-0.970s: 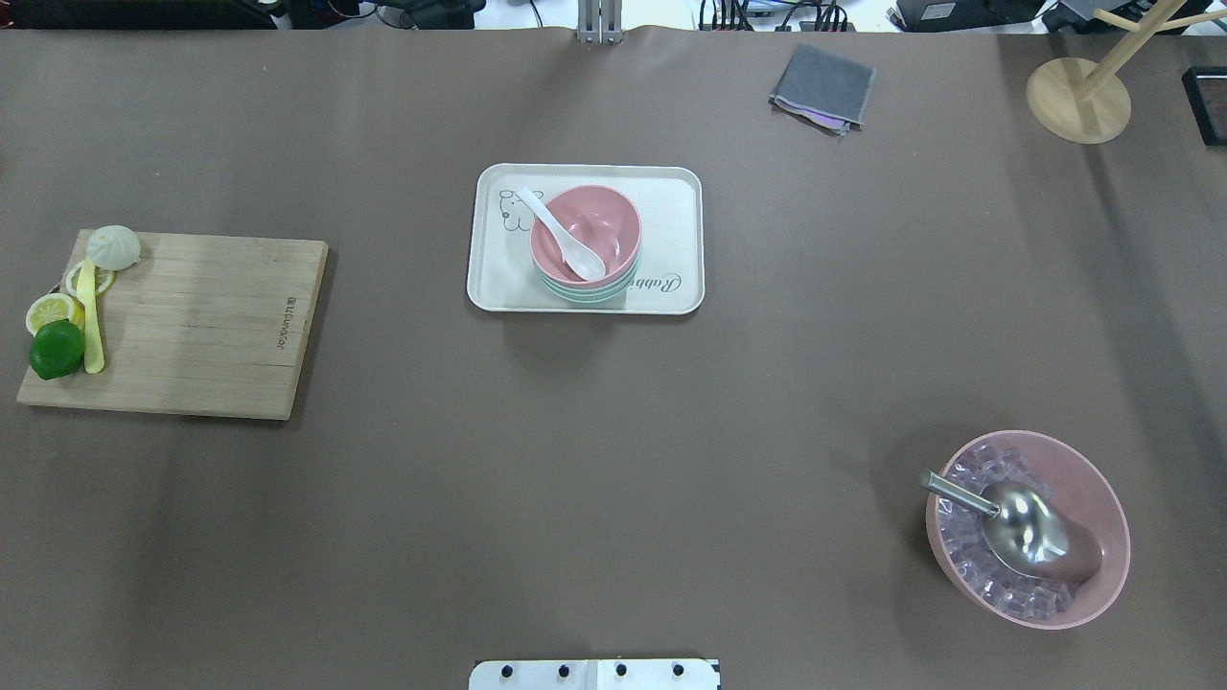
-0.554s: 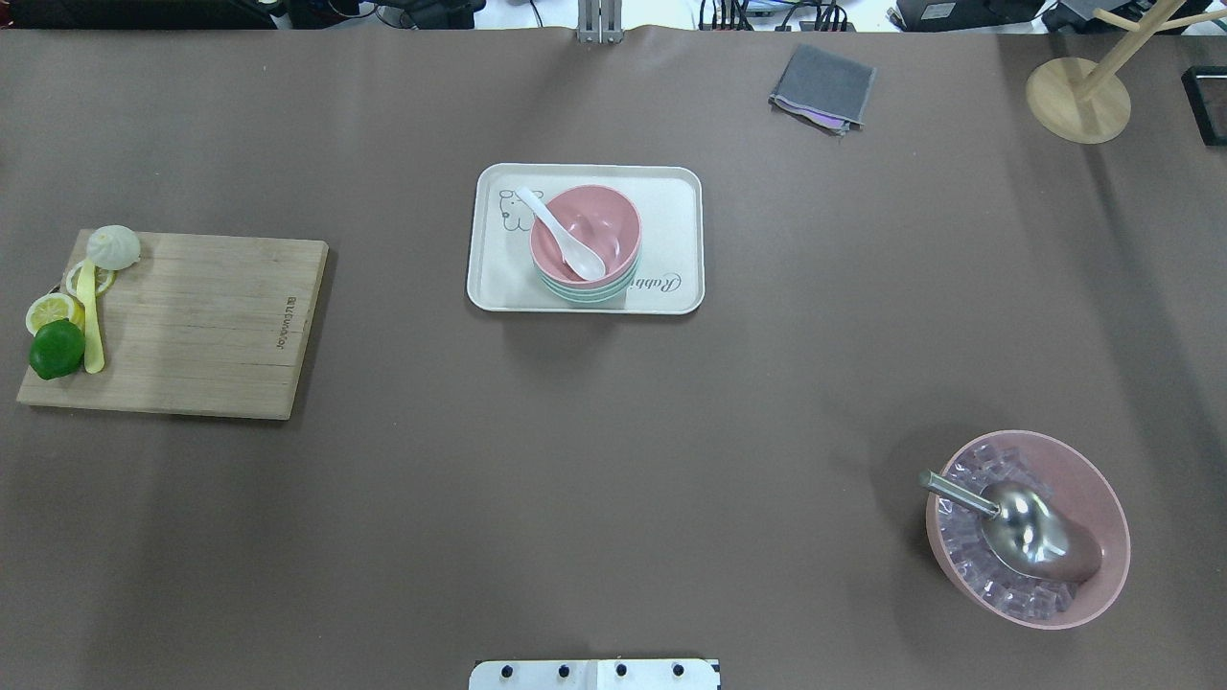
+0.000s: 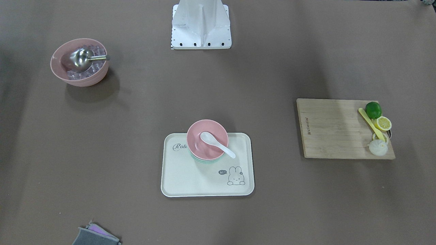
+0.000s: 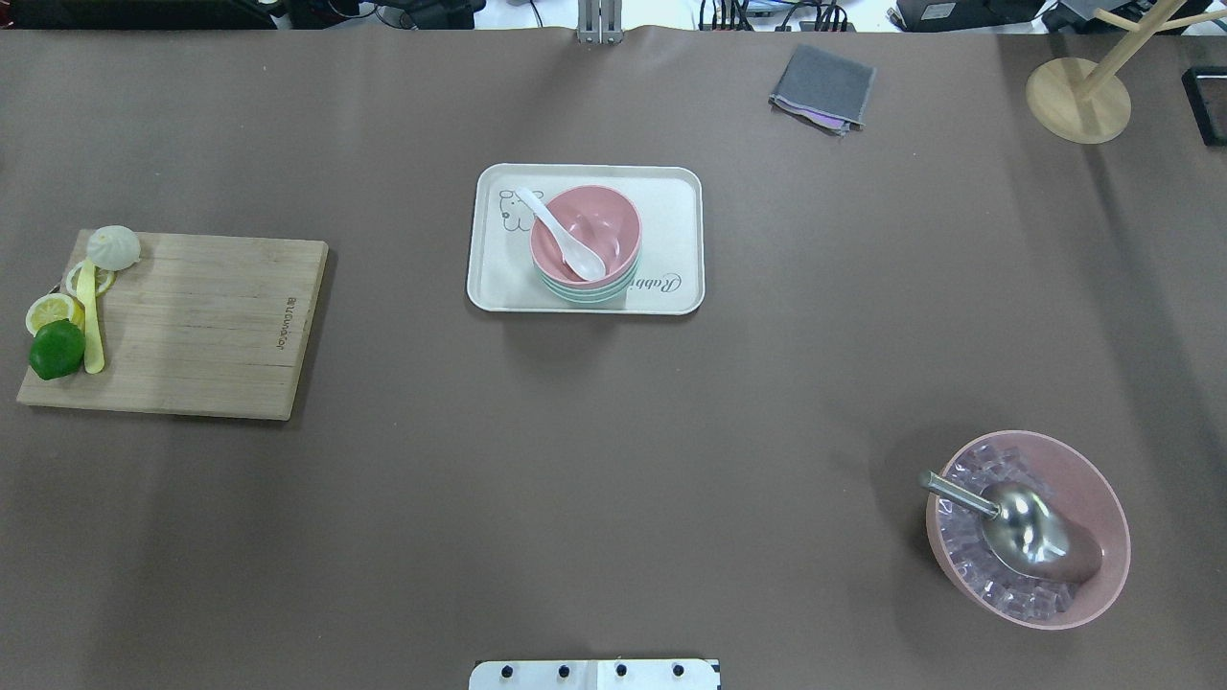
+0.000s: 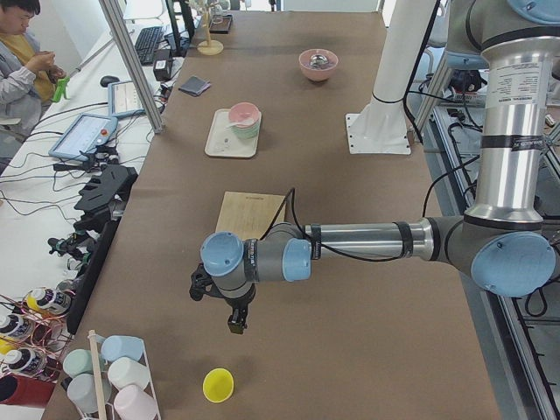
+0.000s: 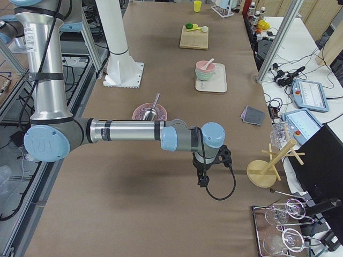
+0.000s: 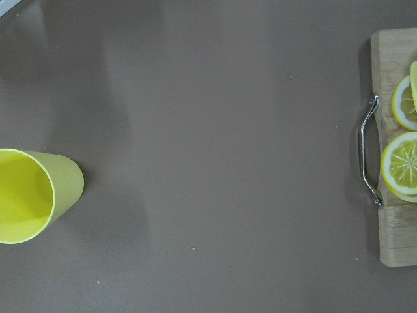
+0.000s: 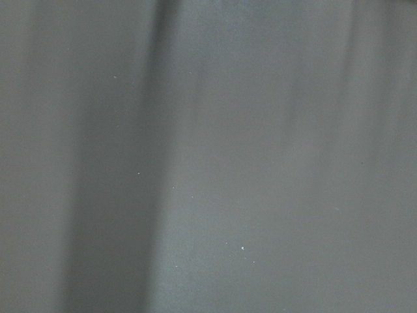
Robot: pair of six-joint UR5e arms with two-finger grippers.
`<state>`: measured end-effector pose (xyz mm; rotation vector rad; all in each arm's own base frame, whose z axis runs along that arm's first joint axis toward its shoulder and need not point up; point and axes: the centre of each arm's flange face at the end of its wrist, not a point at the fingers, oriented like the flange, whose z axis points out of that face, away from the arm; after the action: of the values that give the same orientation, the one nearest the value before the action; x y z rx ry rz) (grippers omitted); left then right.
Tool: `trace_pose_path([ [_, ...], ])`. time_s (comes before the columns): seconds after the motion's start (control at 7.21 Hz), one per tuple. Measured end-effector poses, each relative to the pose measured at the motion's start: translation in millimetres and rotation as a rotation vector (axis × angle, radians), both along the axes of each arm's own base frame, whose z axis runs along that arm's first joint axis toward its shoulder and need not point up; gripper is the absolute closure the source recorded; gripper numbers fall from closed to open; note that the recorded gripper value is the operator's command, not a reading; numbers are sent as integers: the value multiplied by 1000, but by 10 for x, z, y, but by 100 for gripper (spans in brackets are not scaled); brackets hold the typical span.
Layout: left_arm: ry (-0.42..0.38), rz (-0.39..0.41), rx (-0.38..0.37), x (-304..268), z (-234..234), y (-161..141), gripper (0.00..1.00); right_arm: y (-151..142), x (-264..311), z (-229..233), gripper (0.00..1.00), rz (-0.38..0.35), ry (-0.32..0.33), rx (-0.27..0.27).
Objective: Stack pink bowl on green and place spoon
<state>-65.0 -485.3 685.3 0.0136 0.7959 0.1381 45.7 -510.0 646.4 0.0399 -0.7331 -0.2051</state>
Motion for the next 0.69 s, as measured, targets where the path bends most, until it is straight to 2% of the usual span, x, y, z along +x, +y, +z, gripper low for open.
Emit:
trace_pose_path([
  [0.69,0,-12,-16,1,22,16,2,61,1,2,0,6,1,-4],
])
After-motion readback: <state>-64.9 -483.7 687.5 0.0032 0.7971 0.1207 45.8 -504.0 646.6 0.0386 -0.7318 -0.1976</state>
